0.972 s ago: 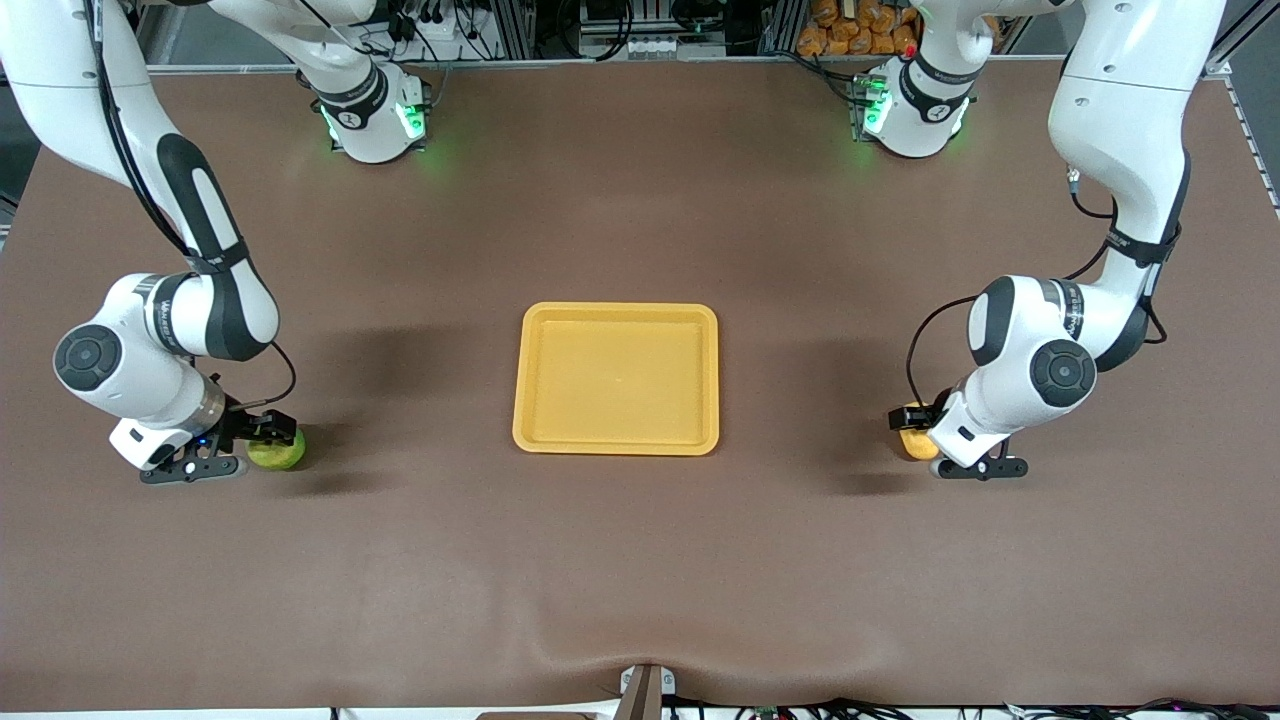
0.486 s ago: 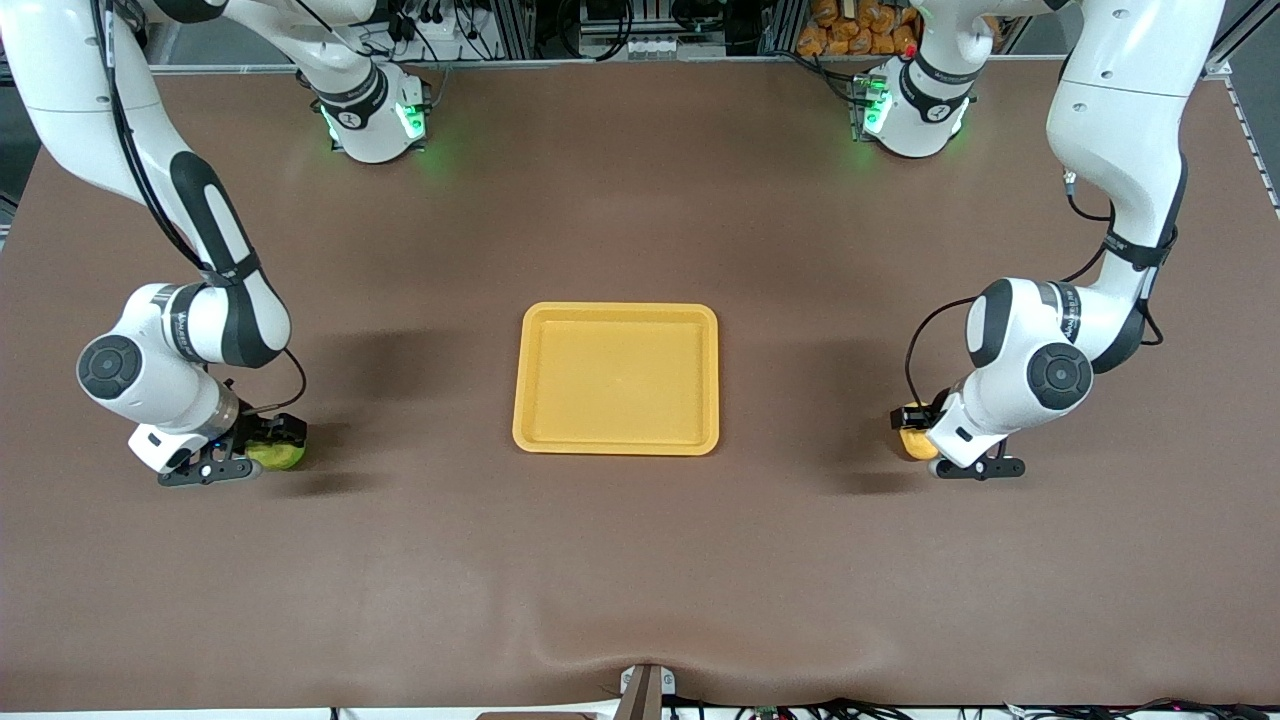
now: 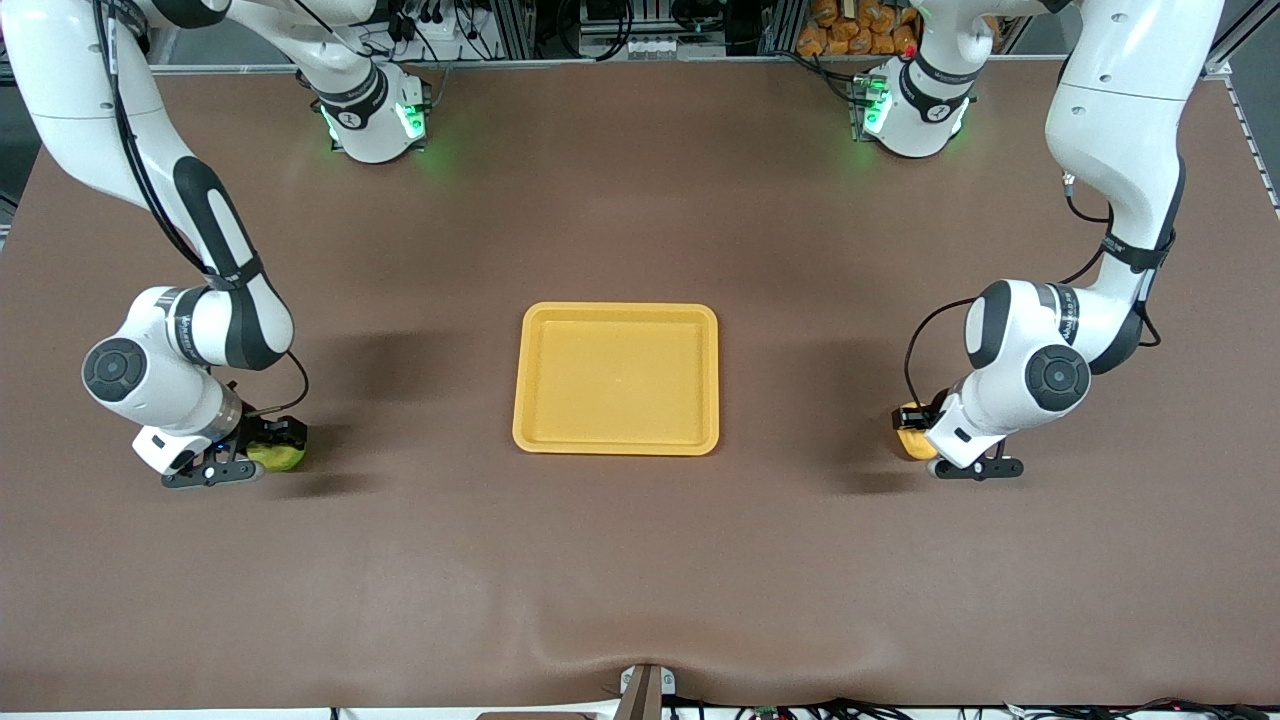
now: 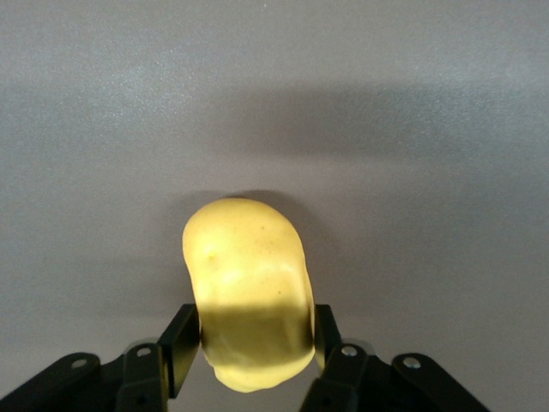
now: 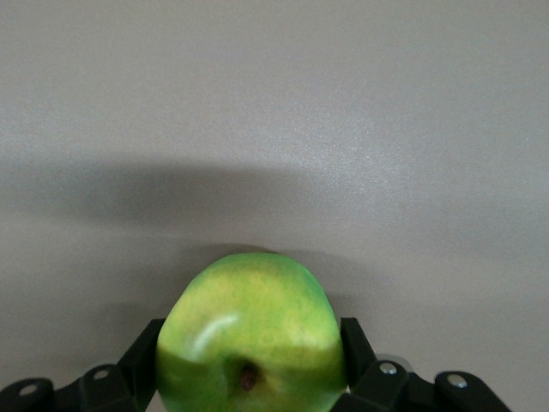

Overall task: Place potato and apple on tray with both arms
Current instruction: 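Close the right gripper on the apple while the left gripper grips the potato, then carry the apple and potato toward the yellow tray with both grippers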

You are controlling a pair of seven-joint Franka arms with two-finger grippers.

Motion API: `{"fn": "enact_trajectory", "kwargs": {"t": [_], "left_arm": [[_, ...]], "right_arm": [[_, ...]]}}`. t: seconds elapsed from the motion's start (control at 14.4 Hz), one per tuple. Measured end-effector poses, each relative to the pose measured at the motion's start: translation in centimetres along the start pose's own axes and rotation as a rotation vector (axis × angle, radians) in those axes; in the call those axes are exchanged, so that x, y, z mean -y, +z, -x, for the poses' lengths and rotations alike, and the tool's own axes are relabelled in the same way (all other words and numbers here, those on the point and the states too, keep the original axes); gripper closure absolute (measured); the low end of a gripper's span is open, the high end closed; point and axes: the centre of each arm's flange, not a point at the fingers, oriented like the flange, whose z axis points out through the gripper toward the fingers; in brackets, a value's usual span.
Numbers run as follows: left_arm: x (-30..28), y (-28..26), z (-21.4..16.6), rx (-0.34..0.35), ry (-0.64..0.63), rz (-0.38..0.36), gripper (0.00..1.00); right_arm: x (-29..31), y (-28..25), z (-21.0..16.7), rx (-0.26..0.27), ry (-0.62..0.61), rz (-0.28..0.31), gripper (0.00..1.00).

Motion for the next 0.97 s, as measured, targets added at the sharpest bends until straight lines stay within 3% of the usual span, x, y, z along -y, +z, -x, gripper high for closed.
{"fn": "enact_trajectory", "kwargs": {"t": [0.28, 0.62, 0.97], "left_arm": [[0.1, 0.0, -0.1, -0.001, -0.002, 0.0, 0.5], [-0.1, -0.1, -0.2, -0.005, -0.001, 0.002, 0.5], [-2.7, -1.3, -0.5, -0.031, 0.038, 0.005, 0.5]], "right_arm": [[0.5, -1.2, -0.7, -0.009, -0.009, -0.003, 0.14], [2.7, -6.7, -1.7, 0.065, 0.041, -0.021, 0.14], [9.9, -9.8, -2.6, 0.108, 0.174, -0.015, 0.14]]}}
